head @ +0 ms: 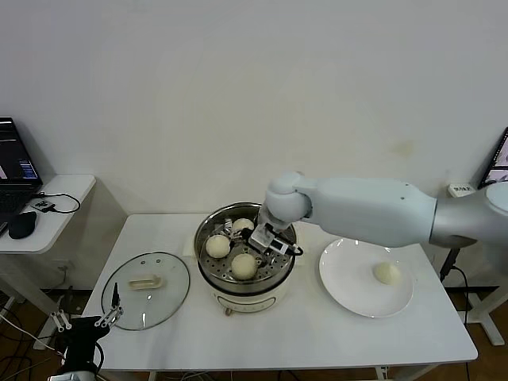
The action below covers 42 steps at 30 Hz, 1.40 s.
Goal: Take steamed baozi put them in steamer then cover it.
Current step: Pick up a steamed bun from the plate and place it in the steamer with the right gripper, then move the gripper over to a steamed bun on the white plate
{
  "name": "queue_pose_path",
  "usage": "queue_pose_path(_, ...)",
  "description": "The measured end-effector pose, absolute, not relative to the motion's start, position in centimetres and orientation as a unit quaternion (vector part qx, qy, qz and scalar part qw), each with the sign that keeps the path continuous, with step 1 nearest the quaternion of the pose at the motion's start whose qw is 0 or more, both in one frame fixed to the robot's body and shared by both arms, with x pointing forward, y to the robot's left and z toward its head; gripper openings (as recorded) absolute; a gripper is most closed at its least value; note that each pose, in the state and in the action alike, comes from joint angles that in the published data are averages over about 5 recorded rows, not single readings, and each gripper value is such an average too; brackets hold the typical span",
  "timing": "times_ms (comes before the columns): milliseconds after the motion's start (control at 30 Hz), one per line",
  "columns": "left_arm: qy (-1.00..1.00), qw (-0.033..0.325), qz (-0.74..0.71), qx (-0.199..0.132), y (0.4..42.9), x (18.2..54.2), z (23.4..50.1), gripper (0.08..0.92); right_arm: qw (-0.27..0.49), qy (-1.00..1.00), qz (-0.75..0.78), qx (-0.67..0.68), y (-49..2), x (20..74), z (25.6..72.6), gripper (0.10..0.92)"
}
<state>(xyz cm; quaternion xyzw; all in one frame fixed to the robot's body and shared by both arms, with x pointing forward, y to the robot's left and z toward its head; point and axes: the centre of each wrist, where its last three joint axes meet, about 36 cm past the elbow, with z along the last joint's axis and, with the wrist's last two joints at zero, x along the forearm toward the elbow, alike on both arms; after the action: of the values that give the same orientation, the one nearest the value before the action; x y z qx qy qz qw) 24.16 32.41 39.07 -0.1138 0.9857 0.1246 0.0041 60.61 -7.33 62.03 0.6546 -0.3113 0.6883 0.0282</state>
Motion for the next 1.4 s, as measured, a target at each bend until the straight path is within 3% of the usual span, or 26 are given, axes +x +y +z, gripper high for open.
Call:
queue_pose_path(200,0.986,0.006,0.125,-0.113,32.8,24.5,39.2,0.823,0.081,-0.385,0.675,0.624,-11.5,60.9,65.3,0.823)
queue_pose_path(433,0.987,0.006,0.127,-0.101,32.7,25.0,39.4,0.823,0.177,-0.484,0.642,0.568,-20.2,60.2,65.9,0.823)
queue_pose_path(933,0.987,-0.007,0.141,-0.075,32.6,25.6,39.4,0.823,0.351,-0.572,0.568,0.477,-38.2,56.0,57.0,0.823)
queue_pose_path(1400,0.986,-0.011,0.149,-0.071,32.9,25.3,39.3,0.823,0.422,-0.569,0.559,0.431,-44.6,56.1,51.1,0.823)
